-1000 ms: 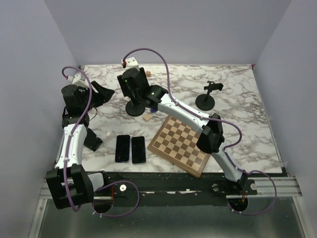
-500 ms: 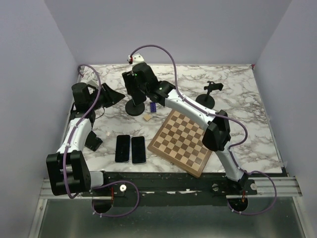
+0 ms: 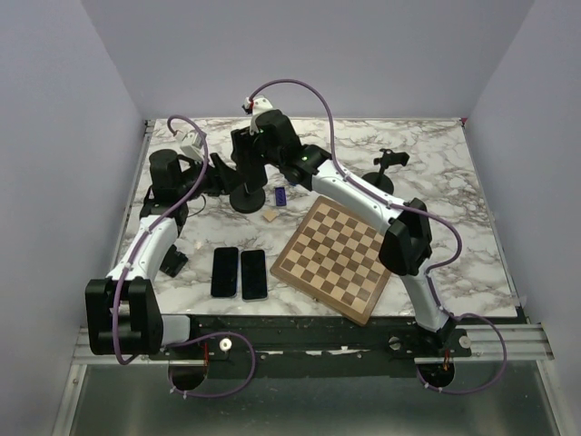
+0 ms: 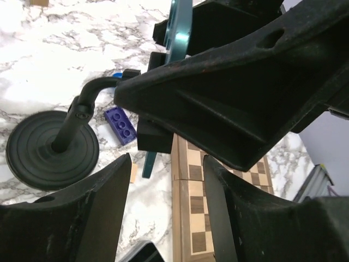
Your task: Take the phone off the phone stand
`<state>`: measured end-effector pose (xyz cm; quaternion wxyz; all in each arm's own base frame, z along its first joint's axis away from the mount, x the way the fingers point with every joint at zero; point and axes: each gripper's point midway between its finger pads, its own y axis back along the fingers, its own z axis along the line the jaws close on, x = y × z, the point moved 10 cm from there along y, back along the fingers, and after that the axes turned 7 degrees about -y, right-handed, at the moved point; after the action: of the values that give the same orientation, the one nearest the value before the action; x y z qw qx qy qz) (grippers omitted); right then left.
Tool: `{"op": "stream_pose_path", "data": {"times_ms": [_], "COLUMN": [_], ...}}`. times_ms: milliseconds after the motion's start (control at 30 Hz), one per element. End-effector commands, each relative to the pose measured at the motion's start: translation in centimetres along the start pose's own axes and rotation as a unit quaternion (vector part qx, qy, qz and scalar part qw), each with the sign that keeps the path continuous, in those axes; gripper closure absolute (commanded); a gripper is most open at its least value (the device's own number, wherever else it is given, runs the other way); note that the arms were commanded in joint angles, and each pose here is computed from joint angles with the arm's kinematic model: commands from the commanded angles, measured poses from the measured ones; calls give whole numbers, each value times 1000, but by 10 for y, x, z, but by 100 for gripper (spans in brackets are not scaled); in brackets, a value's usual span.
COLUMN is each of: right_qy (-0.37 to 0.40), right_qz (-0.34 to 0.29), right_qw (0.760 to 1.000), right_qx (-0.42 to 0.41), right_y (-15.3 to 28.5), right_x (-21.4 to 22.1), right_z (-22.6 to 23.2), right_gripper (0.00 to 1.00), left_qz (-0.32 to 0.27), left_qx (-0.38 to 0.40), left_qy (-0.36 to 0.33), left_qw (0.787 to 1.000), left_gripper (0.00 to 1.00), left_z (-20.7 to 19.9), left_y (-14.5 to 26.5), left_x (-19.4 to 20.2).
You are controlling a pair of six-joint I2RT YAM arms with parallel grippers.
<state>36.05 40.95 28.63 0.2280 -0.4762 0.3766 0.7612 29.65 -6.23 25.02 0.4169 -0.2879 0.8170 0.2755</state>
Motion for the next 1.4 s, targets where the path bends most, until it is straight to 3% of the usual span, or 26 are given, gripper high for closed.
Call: {"op": "stream_pose_path", "data": {"times_ms": [0, 400, 1067, 1200, 1367], "right_qy": [-30, -37, -49, -44, -28], "right_qz": [-11, -2, 2, 5, 9], "right_qw": [998, 997, 995, 995, 995], "right_qx": [-60, -69, -89, -88, -99], "right_y": [14, 12, 9, 9, 8], "right_x": [-14, -8, -8, -7, -4], "right_z": [18, 19, 24, 23, 20], "right_gripper": [99, 99, 99, 99, 99], "left_qz": [-47, -62, -51, -56, -54], "left_qx": [-15, 6, 35, 30, 31], "left_qy": [-81, -89, -70, -75, -73], "left_qw": [995, 994, 996, 995, 995], "left_gripper": [38, 55, 53, 69, 100], "left_z": [-8, -6, -7, -8, -7], "left_y": [-5, -10, -16, -15, -14], "left_x": [-13, -12, -9, -10, -9]}}
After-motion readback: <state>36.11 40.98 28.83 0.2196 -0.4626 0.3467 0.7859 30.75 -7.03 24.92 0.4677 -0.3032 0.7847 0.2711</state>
